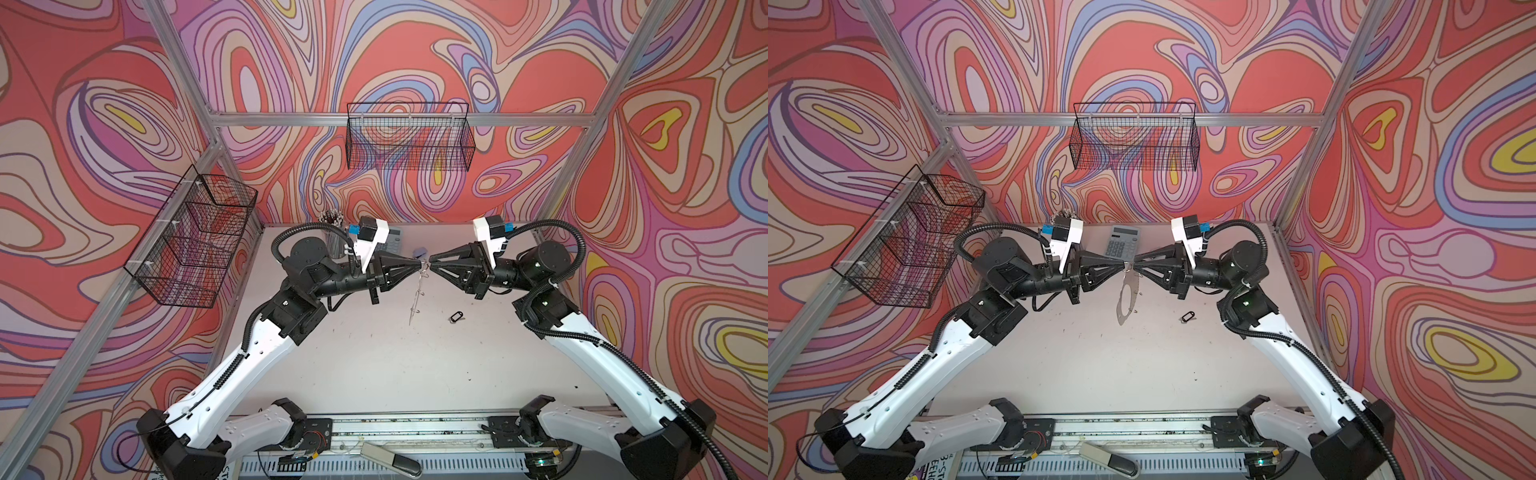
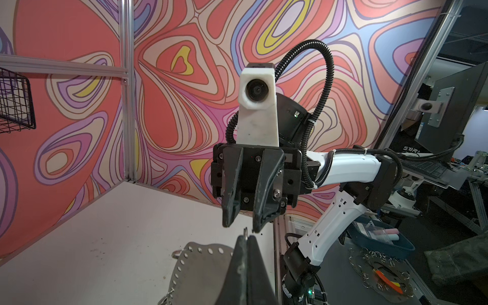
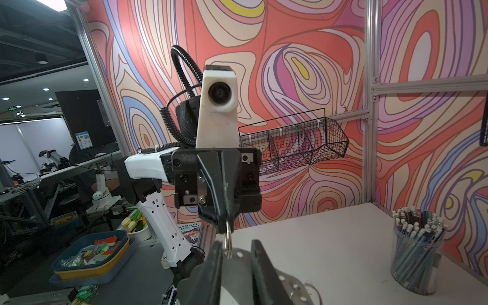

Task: Attach keys to a key ring
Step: Pass the keyring.

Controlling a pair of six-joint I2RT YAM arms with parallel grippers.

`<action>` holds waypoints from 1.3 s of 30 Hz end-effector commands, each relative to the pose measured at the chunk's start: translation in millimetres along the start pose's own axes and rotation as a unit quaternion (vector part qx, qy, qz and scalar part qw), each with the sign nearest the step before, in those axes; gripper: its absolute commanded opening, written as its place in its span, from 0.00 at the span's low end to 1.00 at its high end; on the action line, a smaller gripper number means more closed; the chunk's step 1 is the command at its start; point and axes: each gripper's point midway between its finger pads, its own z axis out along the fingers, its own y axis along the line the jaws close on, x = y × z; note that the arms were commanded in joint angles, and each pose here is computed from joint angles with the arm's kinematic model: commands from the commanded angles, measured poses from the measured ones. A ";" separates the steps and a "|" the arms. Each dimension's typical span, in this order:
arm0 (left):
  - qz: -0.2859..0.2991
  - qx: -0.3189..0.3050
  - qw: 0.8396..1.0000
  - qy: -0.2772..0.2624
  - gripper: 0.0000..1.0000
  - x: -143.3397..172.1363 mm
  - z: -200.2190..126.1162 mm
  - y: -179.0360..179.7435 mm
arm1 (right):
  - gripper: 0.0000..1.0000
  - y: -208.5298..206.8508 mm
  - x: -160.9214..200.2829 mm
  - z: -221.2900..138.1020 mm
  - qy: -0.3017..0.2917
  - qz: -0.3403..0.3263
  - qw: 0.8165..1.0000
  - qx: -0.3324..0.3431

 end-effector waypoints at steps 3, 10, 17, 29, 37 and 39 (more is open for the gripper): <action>0.021 0.011 1.000 -0.014 0.00 -16.3 -1.4 -9.1 | 0.21 12.0 -4.7 -0.2 0.003 -0.008 0.999 -0.032; 0.016 0.015 1.000 -0.011 0.00 -15.8 -0.3 -9.3 | 0.18 8.7 -4.4 3.4 -0.001 -0.003 0.999 -0.032; 0.015 0.015 1.000 -0.010 0.00 -15.1 -0.2 -9.3 | 0.15 12.1 -2.2 12.0 0.001 -0.001 0.999 -0.043; 0.013 0.013 1.000 -0.008 0.00 -13.1 -0.6 -8.6 | 0.10 9.9 -6.1 10.8 -0.009 -0.013 1.000 -0.022; 0.013 0.012 1.000 -0.007 0.00 -12.5 -0.2 -7.5 | 0.08 7.7 -6.2 9.4 -0.010 -0.017 1.000 -0.010; 0.013 0.011 1.000 -0.007 0.00 -12.2 -0.3 -7.4 | 0.08 6.7 -5.5 9.1 -0.010 -0.018 1.000 -0.006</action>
